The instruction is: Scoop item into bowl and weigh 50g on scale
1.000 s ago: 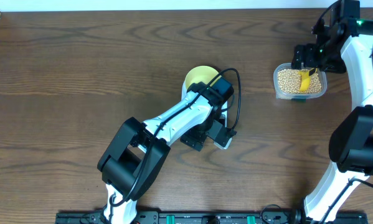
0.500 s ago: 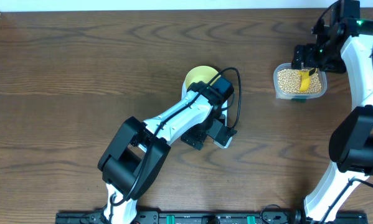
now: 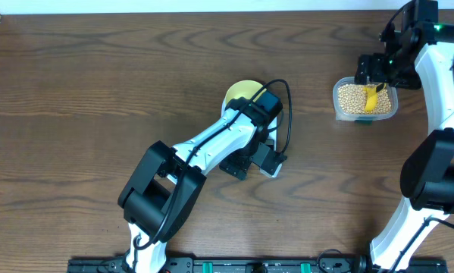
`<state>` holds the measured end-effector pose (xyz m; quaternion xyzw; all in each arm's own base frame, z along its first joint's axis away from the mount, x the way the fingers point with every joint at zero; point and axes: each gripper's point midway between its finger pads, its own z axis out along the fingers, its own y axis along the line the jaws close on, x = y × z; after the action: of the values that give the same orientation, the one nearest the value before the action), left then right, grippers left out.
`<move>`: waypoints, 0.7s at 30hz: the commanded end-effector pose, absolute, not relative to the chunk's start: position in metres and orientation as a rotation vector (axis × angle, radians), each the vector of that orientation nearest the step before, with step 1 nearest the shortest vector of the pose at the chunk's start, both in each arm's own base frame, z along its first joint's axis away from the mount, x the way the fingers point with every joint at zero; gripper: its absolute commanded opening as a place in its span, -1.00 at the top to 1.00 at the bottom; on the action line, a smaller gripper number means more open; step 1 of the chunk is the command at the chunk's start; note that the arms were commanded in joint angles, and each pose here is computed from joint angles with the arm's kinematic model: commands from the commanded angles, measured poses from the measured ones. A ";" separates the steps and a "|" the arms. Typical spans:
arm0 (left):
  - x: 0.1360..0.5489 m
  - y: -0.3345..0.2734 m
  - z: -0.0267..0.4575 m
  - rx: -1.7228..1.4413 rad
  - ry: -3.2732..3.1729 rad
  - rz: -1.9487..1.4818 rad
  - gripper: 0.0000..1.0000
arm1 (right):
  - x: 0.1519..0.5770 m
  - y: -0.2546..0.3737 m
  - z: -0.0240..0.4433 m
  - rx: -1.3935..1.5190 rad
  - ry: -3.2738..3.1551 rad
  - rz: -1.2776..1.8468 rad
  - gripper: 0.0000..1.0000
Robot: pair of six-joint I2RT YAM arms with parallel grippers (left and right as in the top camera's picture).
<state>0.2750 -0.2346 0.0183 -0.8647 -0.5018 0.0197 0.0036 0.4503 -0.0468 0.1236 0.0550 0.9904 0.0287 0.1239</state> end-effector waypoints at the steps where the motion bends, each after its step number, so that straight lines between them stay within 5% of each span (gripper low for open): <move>1: 0.279 -0.231 0.008 -2.688 -1.555 0.053 -0.96 | 0.454 -0.047 0.126 0.154 2.878 0.089 -0.98; 21: 0.250 -0.218 0.076 -2.543 -1.855 0.343 -0.96 | 0.454 -0.047 0.126 0.154 2.878 0.089 -0.99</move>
<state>0.2510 -0.2149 0.0510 -0.8304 -0.5506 0.0832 0.0190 0.4504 -0.0468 0.1236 0.0550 0.9903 0.0287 0.1241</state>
